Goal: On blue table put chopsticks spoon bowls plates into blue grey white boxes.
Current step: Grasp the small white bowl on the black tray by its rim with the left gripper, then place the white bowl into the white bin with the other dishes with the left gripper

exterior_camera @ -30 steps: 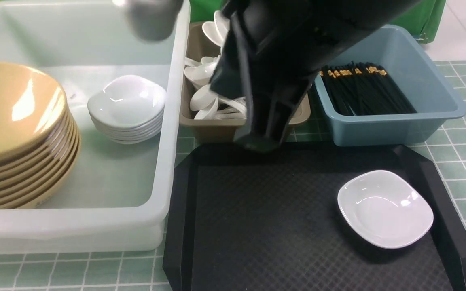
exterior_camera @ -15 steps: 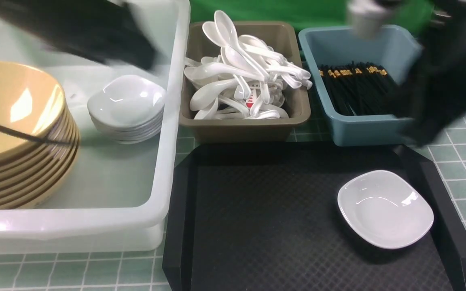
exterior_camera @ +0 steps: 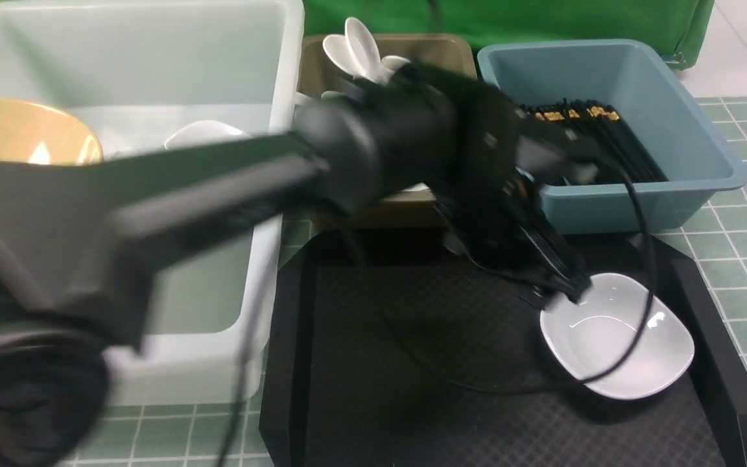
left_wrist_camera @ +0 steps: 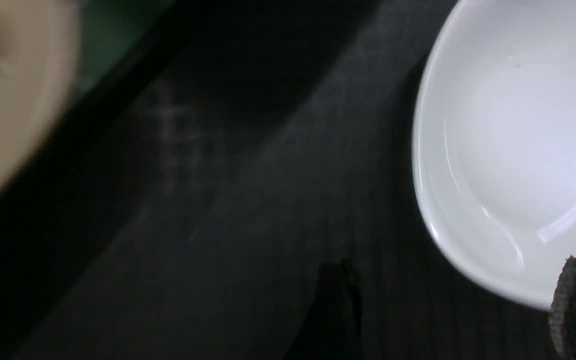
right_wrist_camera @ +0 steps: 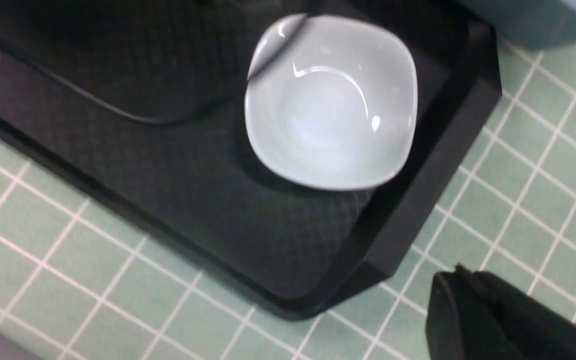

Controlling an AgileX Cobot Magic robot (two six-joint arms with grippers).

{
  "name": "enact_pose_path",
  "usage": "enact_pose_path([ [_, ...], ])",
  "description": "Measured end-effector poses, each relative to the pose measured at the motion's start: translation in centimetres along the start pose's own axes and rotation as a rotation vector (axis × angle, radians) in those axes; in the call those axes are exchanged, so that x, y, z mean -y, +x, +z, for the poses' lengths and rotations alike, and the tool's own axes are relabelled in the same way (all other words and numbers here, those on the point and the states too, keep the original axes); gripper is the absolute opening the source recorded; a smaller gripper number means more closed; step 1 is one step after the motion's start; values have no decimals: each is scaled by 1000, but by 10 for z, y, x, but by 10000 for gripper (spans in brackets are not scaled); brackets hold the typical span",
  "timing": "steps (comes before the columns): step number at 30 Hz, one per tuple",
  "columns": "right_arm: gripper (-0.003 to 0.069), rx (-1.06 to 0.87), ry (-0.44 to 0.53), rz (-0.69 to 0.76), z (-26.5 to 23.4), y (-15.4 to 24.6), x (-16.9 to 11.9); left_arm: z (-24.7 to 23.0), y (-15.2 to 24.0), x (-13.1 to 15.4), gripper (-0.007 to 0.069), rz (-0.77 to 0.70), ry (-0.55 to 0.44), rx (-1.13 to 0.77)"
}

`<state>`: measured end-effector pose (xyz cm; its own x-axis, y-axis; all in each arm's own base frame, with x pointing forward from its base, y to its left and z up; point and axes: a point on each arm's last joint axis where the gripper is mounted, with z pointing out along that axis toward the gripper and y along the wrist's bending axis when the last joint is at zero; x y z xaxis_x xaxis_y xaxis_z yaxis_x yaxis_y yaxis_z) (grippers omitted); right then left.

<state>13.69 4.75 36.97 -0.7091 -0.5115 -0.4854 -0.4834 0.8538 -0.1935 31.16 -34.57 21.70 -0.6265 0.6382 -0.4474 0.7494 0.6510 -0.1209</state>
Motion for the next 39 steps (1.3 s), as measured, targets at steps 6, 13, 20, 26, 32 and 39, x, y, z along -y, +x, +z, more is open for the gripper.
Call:
enact_pose_path([
  [6, 42, 10, 3, 7, -3, 4, 0, 51, -4, 2, 472, -59, 63, -49],
  [13, 43, 84, -45, 26, 0, -6, -4, 59, -12, 7, 104, -75, 123, -57],
  [20, 46, 128, -136, -8, 1, -37, -7, -7, -28, -8, 4, 20, 110, -51],
  [26, 46, 199, -193, -109, -4, -93, -16, -148, -35, -64, 2, 4, -53, 150],
  [32, 46, 274, -292, -283, -6, -146, -61, -262, 6, -133, 2, -148, -256, 256],
  [39, 46, 266, -293, -440, 6, -183, -107, -306, 83, -248, 2, -463, -460, 209],
])
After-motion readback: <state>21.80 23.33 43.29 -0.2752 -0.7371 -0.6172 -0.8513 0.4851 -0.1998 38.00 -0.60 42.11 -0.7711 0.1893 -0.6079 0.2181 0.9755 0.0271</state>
